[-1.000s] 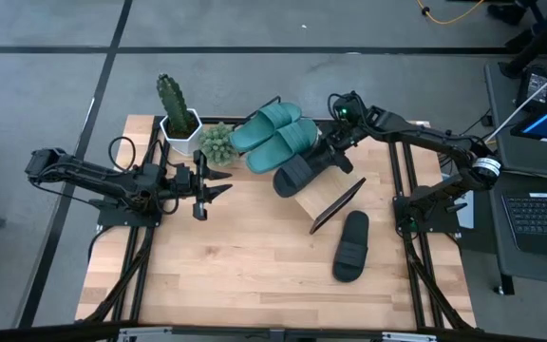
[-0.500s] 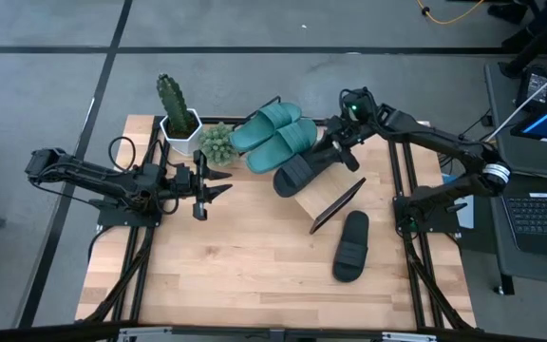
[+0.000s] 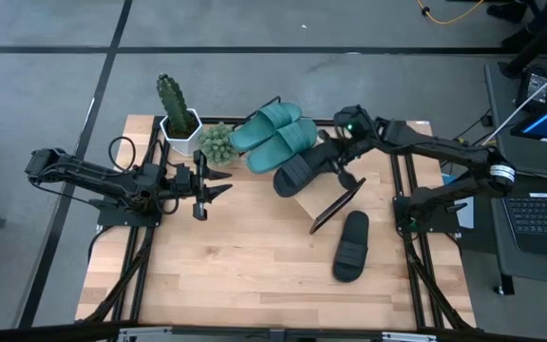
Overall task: Pick and place slides into the shelf
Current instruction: Put the top black slides on the shelf
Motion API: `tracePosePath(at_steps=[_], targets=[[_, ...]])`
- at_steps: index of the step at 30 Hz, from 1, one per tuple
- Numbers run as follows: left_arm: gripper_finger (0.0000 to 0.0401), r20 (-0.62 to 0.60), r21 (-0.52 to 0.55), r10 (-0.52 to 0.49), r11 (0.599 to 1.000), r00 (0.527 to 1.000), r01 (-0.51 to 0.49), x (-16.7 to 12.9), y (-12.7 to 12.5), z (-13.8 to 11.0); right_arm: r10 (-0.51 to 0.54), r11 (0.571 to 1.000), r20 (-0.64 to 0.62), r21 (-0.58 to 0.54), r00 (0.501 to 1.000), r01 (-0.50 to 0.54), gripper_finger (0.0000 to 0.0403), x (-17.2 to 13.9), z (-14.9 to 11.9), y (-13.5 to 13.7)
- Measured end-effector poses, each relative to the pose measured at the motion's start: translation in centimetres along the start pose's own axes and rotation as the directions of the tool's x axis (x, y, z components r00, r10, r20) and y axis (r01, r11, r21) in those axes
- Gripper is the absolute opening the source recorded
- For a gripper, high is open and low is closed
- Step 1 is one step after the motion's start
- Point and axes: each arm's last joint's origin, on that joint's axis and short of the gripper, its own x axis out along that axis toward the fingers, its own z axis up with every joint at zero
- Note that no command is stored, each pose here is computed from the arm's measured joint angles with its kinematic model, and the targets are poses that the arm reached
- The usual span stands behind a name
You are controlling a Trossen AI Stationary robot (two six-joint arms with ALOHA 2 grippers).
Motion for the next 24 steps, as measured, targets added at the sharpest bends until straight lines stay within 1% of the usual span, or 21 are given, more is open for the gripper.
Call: tracePosePath(at_steps=[2, 6, 11, 17, 24], targets=[[0.0119, -0.003, 0.001, 0.000, 1.000, 1.000, 0.000, 0.0, 0.0, 0.0, -0.025, 0.999, -0.031, -0.027, 0.999, 0.024, 0.0011, 0.7, 0.3, 0.7], [0.0119, -0.018, 0.005, -0.001, 1.000, 1.000, 0.001, 0.0, 0.0, -0.2, -0.043, 0.997, -0.079, -0.070, 0.996, 0.037, 0.0005, 1.9, 0.7, 2.3], [0.0119, -0.030, 0.007, -0.002, 1.000, 1.000, 0.002, 0.0, 0.0, -0.3, -0.036, 0.994, -0.104, -0.107, 0.994, 0.024, 0.0004, 2.9, 1.1, 3.8], [0.0119, -0.030, 0.007, -0.002, 1.000, 1.000, 0.002, 0.0, 0.0, -0.3, -0.044, 0.995, -0.140, -0.097, 0.989, 0.031, 0.0003, 3.8, 1.3, 5.4], [0.0119, -0.029, 0.007, -0.002, 1.000, 1.000, 0.002, 0.0, 0.0, -0.3, -0.099, 0.989, -0.211, -0.130, 0.973, 0.072, 0.0002, 6.6, 1.0, 6.8]])
